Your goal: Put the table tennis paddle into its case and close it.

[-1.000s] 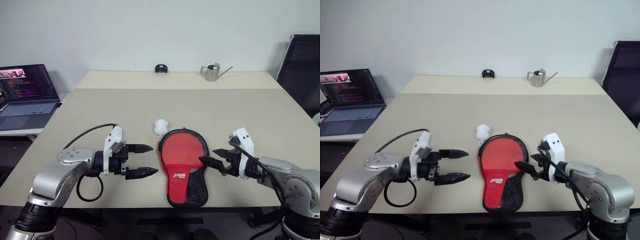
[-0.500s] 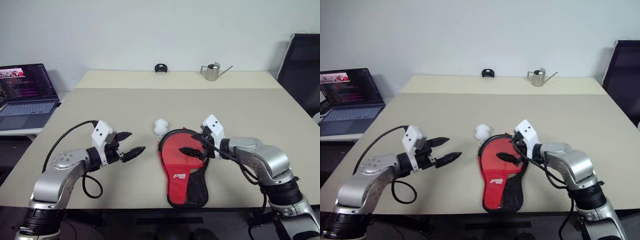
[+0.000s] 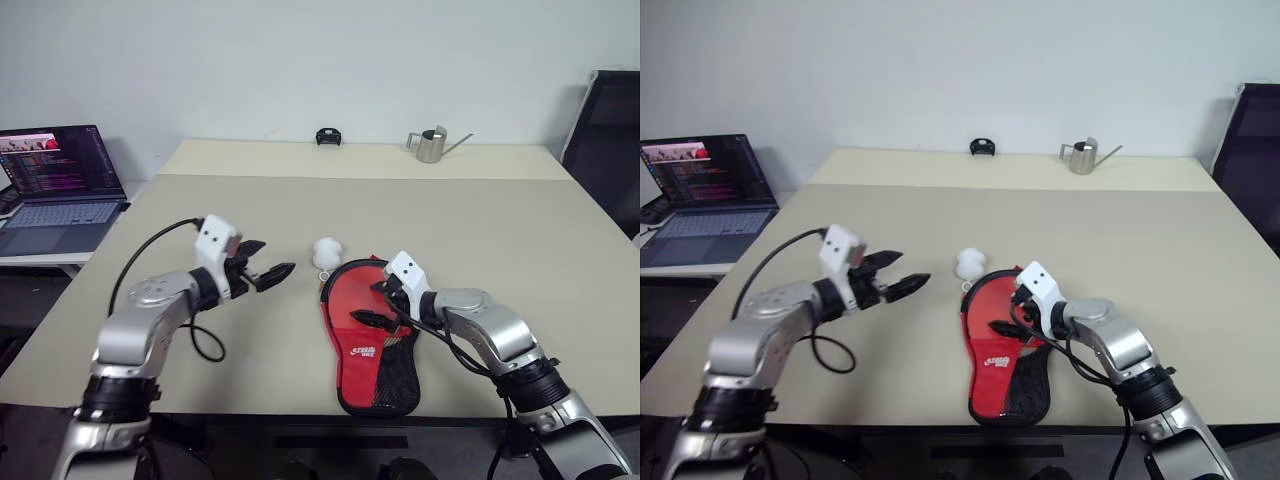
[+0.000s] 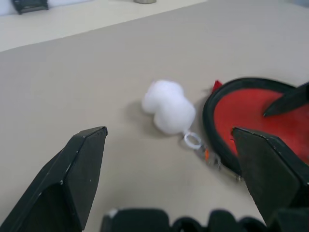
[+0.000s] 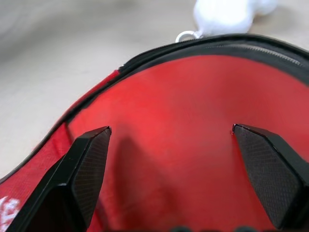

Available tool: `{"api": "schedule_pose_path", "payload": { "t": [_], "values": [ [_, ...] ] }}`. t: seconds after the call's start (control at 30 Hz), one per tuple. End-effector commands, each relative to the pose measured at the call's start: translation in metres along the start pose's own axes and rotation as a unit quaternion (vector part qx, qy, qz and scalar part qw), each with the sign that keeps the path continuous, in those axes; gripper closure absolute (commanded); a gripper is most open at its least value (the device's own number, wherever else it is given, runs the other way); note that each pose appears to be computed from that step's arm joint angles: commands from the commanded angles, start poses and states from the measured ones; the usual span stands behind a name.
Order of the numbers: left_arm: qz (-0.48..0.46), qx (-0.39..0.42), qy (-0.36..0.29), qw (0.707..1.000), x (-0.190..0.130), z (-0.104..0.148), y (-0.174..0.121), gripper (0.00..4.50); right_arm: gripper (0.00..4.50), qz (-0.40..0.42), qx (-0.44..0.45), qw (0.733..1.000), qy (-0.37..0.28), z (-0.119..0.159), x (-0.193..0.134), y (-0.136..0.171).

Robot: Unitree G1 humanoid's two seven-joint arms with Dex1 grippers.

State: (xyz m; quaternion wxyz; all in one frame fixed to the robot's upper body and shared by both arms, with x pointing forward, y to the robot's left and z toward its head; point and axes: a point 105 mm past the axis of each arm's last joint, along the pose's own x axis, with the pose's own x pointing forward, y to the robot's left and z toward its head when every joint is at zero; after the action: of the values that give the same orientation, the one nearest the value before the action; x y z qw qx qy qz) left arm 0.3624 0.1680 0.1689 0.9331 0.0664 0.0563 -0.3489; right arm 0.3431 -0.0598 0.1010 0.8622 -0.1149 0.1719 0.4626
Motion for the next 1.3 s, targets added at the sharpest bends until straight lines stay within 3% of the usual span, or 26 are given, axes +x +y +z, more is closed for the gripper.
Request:
{"api": "schedule_pose_path", "payload": {
  "t": [0.03,0.37,0.73,0.83,1.13,1.2,1.3],
  "values": [
    [-0.013,-0.005,-0.016,1.0,0.025,0.014,-0.001,0.0,0.09,-0.004,0.002,1.0,0.005,-0.006,0.002,0.0],
    [-0.005,0.0,0.046,0.999,0.096,-0.007,0.006,0.0,0.09,-0.011,0.011,1.0,-0.009,-0.004,0.006,0.004],
    [-0.028,-0.045,0.113,0.992,0.117,-0.043,-0.01,0.0,0.09,-0.029,0.021,0.999,-0.018,-0.003,0.004,0.004],
    [-0.036,-0.045,0.117,0.991,0.12,-0.048,-0.016,0.65,0.0,-0.035,0.021,0.999,-0.02,-0.003,0.005,0.004],
    [-0.021,-0.067,0.101,0.992,0.105,-0.056,-0.004,3.8,0.0,-0.049,0.021,0.998,-0.02,-0.004,0.004,0.001],
    [-0.003,-0.069,0.095,0.993,0.096,-0.057,0.005,4.12,0.0,-0.055,0.016,0.998,-0.016,-0.006,0.004,0.0],
    [0.019,-0.084,0.084,0.993,0.082,-0.057,0.016,4.16,0.0,-0.056,0.008,0.998,-0.01,-0.008,0.006,0.002]
  ]
}}
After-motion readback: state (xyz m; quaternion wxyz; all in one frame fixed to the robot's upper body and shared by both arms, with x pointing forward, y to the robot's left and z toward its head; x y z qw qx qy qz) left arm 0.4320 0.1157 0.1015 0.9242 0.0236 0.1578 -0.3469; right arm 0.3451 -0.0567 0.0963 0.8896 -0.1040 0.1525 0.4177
